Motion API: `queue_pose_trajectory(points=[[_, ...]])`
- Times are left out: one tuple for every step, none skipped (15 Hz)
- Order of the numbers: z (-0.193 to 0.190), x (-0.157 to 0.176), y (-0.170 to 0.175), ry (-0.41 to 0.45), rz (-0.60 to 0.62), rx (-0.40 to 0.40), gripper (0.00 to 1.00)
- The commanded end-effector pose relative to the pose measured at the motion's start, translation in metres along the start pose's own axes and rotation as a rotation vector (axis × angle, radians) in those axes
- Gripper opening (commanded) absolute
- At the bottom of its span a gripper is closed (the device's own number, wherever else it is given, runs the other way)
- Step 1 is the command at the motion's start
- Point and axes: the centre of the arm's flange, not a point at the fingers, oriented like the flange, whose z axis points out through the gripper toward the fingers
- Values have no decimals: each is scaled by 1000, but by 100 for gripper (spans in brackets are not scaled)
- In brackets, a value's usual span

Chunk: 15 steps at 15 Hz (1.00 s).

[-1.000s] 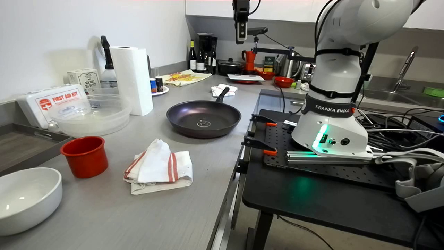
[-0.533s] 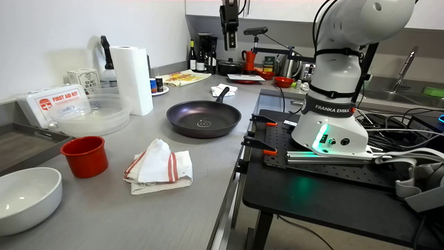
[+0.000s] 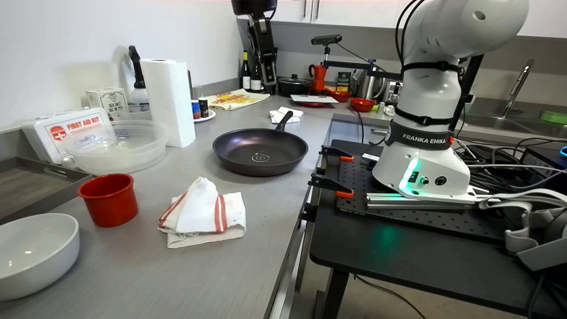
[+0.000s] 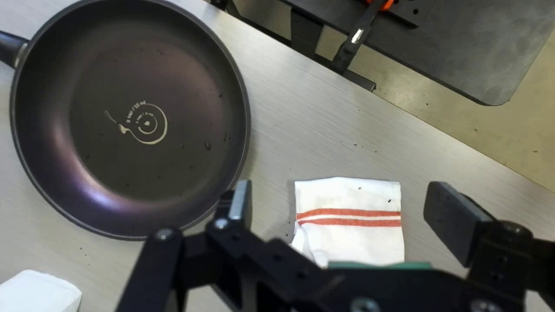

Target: Use the tea towel to wipe the pan

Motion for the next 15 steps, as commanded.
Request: queue_pose_trajectory(points=[[5,55,0,-46,-120,-60,100],[7,64,-1,-53,-148,-72,100],[12,76,-3,-66,-187,-82,100],[16,86,-6,-77,-223,-93,100],[20,97,-9,-81,-256,-109,100],[24,106,-11,-89,-295,-113,100],[28,116,-15,-87,-327,-117,100],[31,124,-17,-88,-360,-114,100],[36,131,-21,-80,-396,-108,100],[39,137,-23,-76,-424,-103,100],[45,144,-25,-66,-460,-98,100],[48,149,-27,-60,-488,-91,100],[54,155,-29,-47,-529,-84,100],[57,159,-30,-40,-562,-76,100],[62,164,-31,-32,-598,-67,100]])
